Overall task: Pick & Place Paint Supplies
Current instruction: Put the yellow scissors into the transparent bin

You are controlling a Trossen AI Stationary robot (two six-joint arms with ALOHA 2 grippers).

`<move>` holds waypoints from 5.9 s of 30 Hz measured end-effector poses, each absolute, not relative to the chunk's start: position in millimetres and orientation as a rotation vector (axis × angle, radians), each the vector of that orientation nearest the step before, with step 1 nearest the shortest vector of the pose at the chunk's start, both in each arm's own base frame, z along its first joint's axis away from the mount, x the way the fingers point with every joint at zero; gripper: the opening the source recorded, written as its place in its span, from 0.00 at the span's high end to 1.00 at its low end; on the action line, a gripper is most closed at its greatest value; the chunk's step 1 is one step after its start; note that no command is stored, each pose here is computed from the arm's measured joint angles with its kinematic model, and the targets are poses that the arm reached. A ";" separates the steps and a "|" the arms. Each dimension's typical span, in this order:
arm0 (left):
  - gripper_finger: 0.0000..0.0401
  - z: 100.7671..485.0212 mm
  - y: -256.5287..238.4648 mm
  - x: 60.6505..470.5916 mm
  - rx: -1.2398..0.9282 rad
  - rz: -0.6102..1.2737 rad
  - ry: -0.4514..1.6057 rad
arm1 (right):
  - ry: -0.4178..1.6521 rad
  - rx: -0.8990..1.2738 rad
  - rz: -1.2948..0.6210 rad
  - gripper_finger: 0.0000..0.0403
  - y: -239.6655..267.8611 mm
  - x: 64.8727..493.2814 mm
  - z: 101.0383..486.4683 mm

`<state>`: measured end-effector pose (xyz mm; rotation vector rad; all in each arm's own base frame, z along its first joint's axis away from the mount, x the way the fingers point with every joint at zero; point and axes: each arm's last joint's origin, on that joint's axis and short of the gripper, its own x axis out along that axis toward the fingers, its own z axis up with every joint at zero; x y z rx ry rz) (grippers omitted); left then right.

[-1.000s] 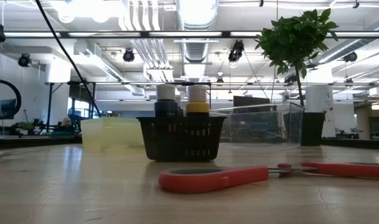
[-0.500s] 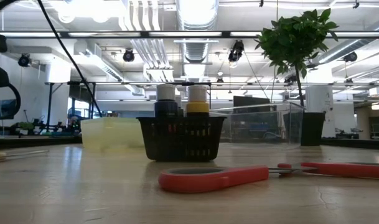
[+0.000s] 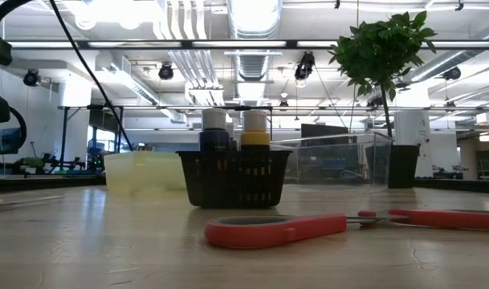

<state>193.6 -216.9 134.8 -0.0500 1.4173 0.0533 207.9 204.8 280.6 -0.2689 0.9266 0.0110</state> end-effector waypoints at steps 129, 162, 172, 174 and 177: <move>0.95 251.7 -282.7 212.9 0.304 -0.656 -0.021 | 0.210 -0.381 0.586 0.41 197.6 347.1 282.2; 0.95 256.1 -263.9 238.0 0.347 -0.734 -0.092 | 0.169 -0.370 0.735 0.41 219.9 412.3 284.2; 0.95 257.2 -262.1 240.1 0.368 -0.745 -0.116 | 0.132 -0.358 0.782 0.41 220.2 415.8 293.5; 0.95 257.4 -262.0 240.4 0.381 -0.756 -0.126 | 0.125 -0.355 0.795 0.41 220.5 417.8 293.9; 0.95 257.9 -262.2 240.2 0.383 -0.758 -0.134 | 0.121 -0.355 0.797 0.41 220.7 418.0 295.5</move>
